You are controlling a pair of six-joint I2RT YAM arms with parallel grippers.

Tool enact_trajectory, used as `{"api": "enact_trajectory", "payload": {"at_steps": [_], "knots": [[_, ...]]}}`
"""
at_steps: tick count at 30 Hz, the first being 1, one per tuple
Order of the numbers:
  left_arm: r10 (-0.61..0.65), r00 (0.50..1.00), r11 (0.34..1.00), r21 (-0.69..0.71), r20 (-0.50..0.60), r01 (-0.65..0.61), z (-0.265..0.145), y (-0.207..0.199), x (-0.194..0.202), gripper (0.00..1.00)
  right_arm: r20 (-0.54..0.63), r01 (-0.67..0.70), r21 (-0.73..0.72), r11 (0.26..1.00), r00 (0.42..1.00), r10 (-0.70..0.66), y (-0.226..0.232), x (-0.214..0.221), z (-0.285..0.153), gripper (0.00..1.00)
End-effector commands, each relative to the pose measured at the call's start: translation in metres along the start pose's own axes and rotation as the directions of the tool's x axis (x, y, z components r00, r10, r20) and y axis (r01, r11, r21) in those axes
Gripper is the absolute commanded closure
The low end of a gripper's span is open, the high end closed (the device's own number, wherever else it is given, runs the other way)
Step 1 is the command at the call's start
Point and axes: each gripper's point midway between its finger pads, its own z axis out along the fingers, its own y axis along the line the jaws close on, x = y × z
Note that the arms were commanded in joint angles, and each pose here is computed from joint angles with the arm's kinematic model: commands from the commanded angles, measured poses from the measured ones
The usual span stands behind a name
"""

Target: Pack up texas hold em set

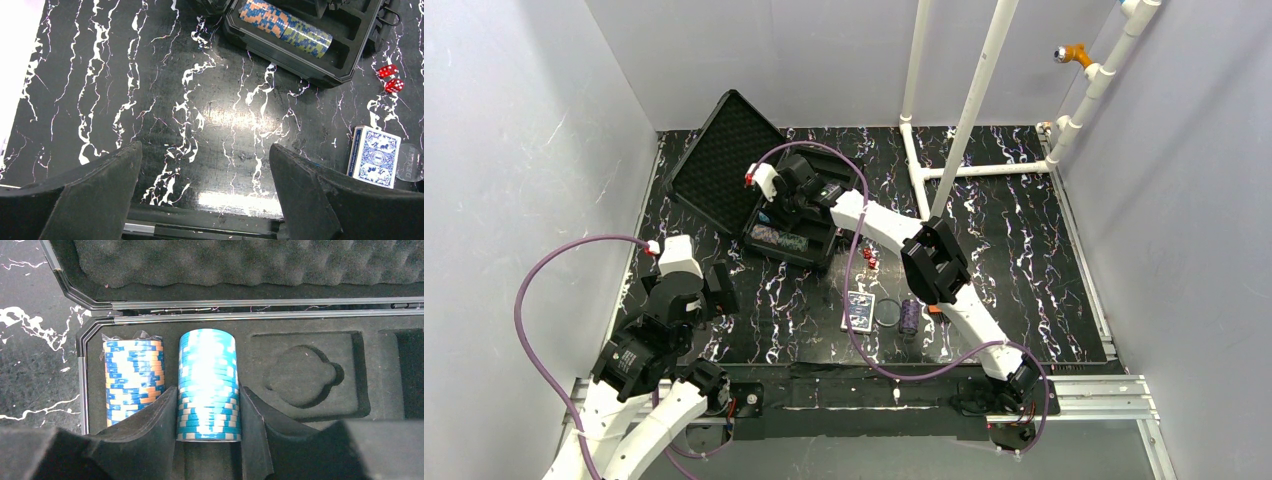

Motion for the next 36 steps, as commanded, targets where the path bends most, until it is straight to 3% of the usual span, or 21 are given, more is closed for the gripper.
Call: {"api": "enact_trajectory", "payload": {"at_steps": [1, 4, 6, 9, 14, 23, 29, 36], "knots": [[0.01, 1.0, 1.0, -0.02, -0.004, -0.01, 0.004, 0.002, 0.001, 0.02, 0.037, 0.039, 0.017, 0.999, 0.999, -0.039, 0.001, -0.023, -0.02, 0.57], [0.009, 1.0, 1.0, -0.019, -0.004, -0.009, 0.004, 0.002, 0.001, 0.02, 0.047, 0.015, 0.014, 1.0, 0.999, -0.016, 0.003, -0.023, -0.018, 0.35], [0.009, 1.0, 1.0, -0.02, -0.005, -0.009, 0.004, 0.002, 0.001, 0.02, 0.059, 0.003, 0.016, 1.0, 0.998, -0.004, 0.003, -0.026, -0.018, 0.26], [0.011, 1.0, 1.0, -0.021, -0.007, -0.012, 0.004, 0.002, 0.002, 0.02, 0.082, -0.014, 0.036, 0.999, 0.997, 0.011, -0.001, -0.035, -0.021, 0.21], [0.01, 1.0, 1.0, -0.021, -0.007, -0.01, 0.004, 0.002, 0.001, 0.02, 0.14, -0.032, 0.08, 0.996, 0.99, 0.02, -0.009, -0.06, -0.041, 0.22], [0.006, 1.0, 1.0, -0.021, -0.004, -0.006, 0.004, 0.003, 0.001, 0.02, 0.186, -0.078, 0.158, 0.984, 0.981, 0.048, -0.014, -0.064, -0.077, 0.35], [0.003, 1.0, 1.0, -0.018, -0.001, -0.003, 0.003, 0.003, 0.001, 0.02, 0.131, -0.107, 0.199, 0.974, 0.988, 0.082, -0.016, -0.037, -0.076, 0.63], [0.001, 1.0, 1.0, -0.018, 0.005, -0.001, 0.003, 0.003, 0.001, 0.02, 0.072, -0.149, 0.253, 0.956, 0.988, 0.135, -0.022, -0.008, -0.065, 0.86]]}}
